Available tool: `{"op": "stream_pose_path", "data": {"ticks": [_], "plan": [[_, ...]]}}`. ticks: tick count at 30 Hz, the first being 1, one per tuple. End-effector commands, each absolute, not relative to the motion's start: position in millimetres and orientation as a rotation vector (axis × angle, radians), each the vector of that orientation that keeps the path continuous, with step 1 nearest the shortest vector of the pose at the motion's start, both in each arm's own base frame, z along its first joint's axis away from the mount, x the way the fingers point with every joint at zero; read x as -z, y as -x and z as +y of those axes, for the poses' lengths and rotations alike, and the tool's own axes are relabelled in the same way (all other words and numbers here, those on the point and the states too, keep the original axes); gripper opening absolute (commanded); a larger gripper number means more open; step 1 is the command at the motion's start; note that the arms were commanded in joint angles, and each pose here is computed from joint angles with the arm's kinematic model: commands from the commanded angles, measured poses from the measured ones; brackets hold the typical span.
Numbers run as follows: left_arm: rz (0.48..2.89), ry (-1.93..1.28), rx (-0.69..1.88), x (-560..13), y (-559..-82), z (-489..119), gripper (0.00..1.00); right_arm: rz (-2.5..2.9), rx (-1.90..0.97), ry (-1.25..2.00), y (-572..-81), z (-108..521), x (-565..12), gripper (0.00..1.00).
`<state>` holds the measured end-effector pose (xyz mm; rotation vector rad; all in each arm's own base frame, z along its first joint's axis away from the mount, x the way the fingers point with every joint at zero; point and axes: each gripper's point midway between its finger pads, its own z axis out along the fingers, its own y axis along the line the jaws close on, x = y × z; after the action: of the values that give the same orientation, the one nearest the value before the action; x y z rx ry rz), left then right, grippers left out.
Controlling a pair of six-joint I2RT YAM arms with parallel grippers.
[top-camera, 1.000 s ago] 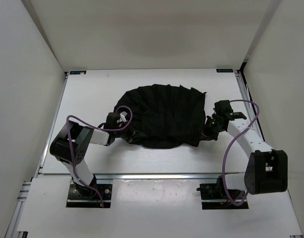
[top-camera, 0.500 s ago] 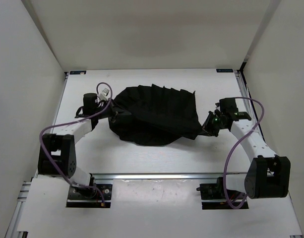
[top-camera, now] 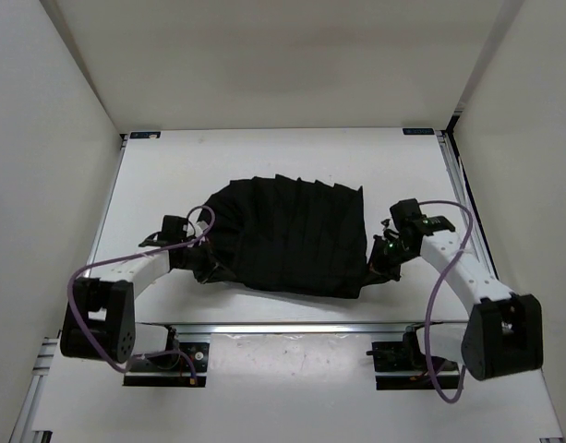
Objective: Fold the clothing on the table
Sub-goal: Flatten the skirt out
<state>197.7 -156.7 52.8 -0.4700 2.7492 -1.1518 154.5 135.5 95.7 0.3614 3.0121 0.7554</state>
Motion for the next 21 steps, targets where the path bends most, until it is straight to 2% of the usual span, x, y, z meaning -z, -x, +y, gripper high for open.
{"op": "stream_pose_path", "data": {"ticks": [1,3,4,5,6,7,8,9,10,11,14,16,17,18,21], "plan": [[2.74,0.464,1.012,-44.0,-234.1,-144.8,0.0,2.969,-0.786,-0.391,-195.2,131.0,-90.5,0.0],[2.677,0.388,1.029,-70.4,-296.3,-157.4,0.0,2.873,-0.704,-0.364,-255.6,119.7,-99.7,0.0],[2.717,0.394,1.056,-63.0,-308.9,-165.3,0.0,2.809,-0.677,-0.317,-297.0,115.9,-114.2,0.0],[2.658,0.355,1.086,-80.2,-351.8,-174.6,0.0,2.773,-0.609,-0.314,-319.8,107.8,-121.3,0.01],[2.529,0.289,1.163,-126.0,-395.4,-187.2,0.0,2.662,-0.57,-0.262,-364.2,100.3,-151.6,0.0],[2.471,0.297,1.254,-139.2,-419.3,-194.7,0.0,2.546,-0.546,-0.205,-405.2,95.2,-188.7,0.0],[2.343,0.228,1.332,-182.6,-453.3,-200.5,0.0,2.489,-0.484,-0.22,-424.8,79.1,-206.1,0.0],[2.178,0.191,1.377,-238.9,-486.6,-203.2,0.0,2.375,-0.472,-0.199,-452.1,73.9,-250.4,0.0],[2.062,0.173,1.421,-275.6,-504.1,-197.8,0.0,2.254,-0.45,-0.196,-475.1,60.1,-295.6,0.0],[1.891,0.089,1.417,-334.0,-520.4,-187.2,0.0,2.213,-0.446,-0.189,-482.9,58.3,-312.5,0.0],[1.666,0.062,1.506,-417.9,-501.9,-147.2,0.0,1.992,-0.372,-0.126,-482.0,36.8,-397.8,0.0],[1.526,-0.001,1.576,-452.8,-471.4,-130.4,0.0,1.977,-0.38,-0.071,-461.9,44.5,-397.9,0.0],[1.506,-0.021,1.577,-448.3,-455.6,-121.2,0.0,1.899,-0.377,-0.038,-444.9,48.6,-419.9,0.0],[1.534,0.033,1.612,-435.8,-443.6,-117.4,0.0,1.943,-0.365,-0.052,-445.9,46.9,-382.6,0.0],[1.683,0.155,1.657,-357.9,-404.9,-115.5,0.0,2.061,-0.457,-0.08,-395.1,67.9,-320.6,0.01]]}}
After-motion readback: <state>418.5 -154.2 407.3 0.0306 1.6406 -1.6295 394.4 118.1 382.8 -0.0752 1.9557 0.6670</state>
